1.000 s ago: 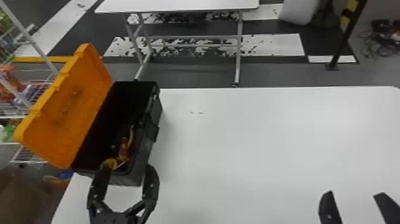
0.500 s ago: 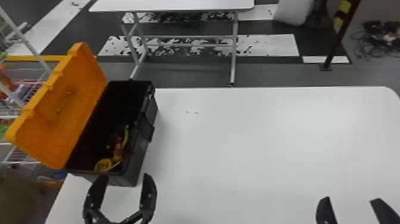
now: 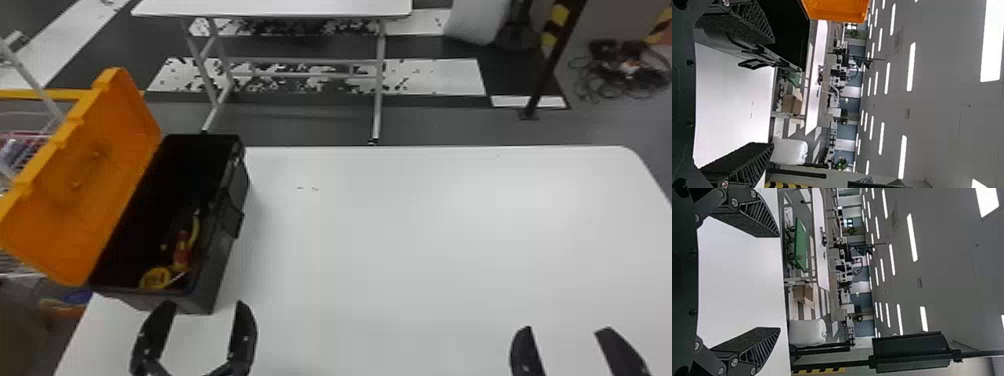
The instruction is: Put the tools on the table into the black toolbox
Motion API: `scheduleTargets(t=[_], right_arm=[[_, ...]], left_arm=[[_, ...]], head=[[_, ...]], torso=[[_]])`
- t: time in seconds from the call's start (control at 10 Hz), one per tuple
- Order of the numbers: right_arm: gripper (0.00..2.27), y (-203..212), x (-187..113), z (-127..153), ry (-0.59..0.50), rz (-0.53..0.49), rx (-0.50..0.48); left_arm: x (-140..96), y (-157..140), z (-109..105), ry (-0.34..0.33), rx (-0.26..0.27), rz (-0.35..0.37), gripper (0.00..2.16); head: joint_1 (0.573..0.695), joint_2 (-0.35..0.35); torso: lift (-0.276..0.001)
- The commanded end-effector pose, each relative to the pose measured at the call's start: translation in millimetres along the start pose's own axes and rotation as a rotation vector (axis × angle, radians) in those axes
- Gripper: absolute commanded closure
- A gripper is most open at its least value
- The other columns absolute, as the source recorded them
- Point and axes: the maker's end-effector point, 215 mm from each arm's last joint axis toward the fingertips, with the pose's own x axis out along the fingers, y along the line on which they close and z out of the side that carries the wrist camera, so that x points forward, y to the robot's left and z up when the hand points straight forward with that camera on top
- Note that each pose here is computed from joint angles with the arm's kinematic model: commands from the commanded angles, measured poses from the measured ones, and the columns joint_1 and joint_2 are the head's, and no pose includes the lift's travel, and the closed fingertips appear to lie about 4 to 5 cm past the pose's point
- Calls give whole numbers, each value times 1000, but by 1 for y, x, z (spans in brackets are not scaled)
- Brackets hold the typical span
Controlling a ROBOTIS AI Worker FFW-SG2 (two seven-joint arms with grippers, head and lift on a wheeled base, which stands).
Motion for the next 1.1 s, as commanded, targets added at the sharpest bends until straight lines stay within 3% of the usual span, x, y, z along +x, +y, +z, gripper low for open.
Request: scheduleTargets(t=[0.0,1.0], right_arm=[[181,0,0,1,-2,0,0],[181,-3,0,-6,15,-4,-5]], left_arm=[[0,-1,1,-2,-1,-4,60],[5,-3,-21,42,-11,-9,60]], head=[[695,81],[695,68]], torso=[[-75],[-75]])
